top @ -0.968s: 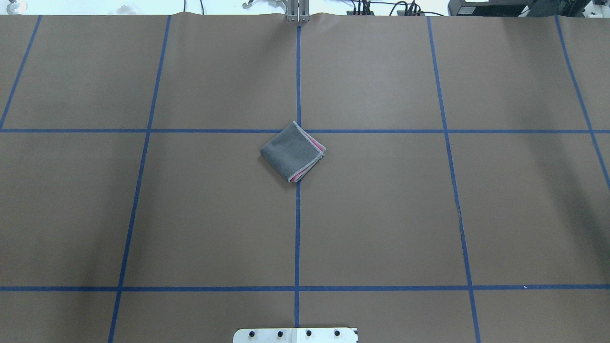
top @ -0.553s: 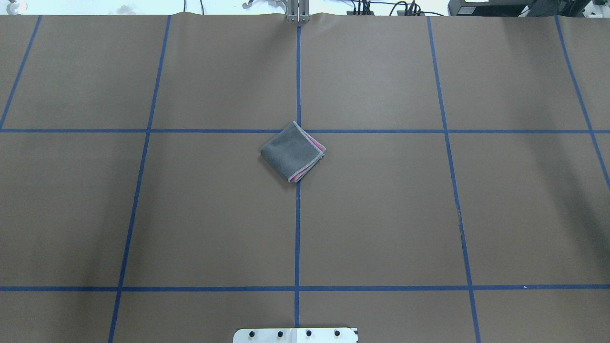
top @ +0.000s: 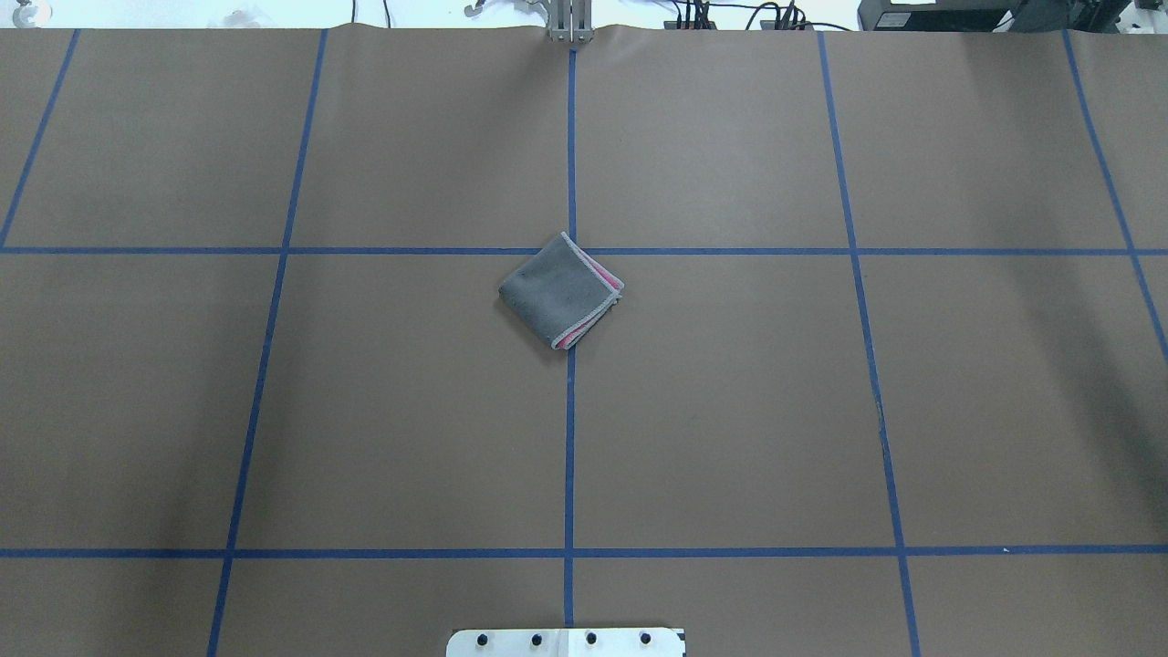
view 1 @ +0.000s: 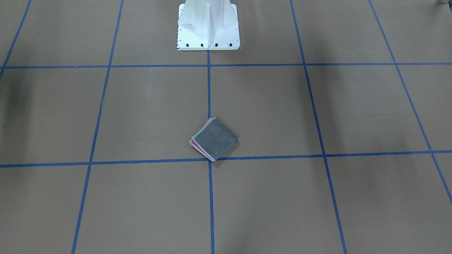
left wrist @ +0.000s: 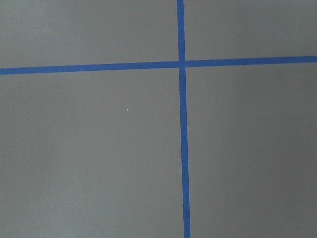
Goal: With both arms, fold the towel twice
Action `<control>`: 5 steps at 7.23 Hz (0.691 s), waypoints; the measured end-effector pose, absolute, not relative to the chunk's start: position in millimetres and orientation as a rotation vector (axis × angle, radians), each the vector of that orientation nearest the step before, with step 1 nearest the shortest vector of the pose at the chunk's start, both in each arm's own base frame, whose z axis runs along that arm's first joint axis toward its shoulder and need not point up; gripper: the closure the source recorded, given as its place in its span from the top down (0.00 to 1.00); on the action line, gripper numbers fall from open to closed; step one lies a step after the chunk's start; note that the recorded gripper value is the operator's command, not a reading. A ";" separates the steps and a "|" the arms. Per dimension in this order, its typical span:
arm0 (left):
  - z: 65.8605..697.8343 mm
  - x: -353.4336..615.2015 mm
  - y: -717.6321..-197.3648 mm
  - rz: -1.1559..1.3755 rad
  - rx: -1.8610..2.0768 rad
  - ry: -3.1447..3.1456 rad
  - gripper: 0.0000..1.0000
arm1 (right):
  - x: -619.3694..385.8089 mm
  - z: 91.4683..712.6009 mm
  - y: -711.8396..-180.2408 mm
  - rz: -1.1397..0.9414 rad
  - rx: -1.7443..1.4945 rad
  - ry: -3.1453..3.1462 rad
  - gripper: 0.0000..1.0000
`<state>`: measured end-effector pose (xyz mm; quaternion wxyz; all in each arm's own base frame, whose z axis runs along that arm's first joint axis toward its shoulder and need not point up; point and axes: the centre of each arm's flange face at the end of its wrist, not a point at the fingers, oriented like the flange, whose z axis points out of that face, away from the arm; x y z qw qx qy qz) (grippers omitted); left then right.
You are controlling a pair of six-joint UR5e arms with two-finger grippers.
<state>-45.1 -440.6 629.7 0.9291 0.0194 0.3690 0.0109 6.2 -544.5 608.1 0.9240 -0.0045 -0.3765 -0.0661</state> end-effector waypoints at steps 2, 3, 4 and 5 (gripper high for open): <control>626.8 -44.9 -441.2 0.024 0.044 0.758 1.00 | 5.5 608.2 -545.4 -0.136 -0.009 -0.773 1.00; 626.5 -44.8 -442.1 0.024 0.042 0.759 1.00 | 5.4 608.6 -545.6 -0.136 -0.010 -0.773 1.00; 627.7 -44.4 -443.5 0.024 0.035 0.764 1.00 | 5.4 608.5 -545.6 -0.137 -0.010 -0.773 1.00; 629.6 -43.8 -444.2 0.025 0.027 0.772 1.00 | 5.4 608.5 -545.6 -0.137 -0.009 -0.773 1.00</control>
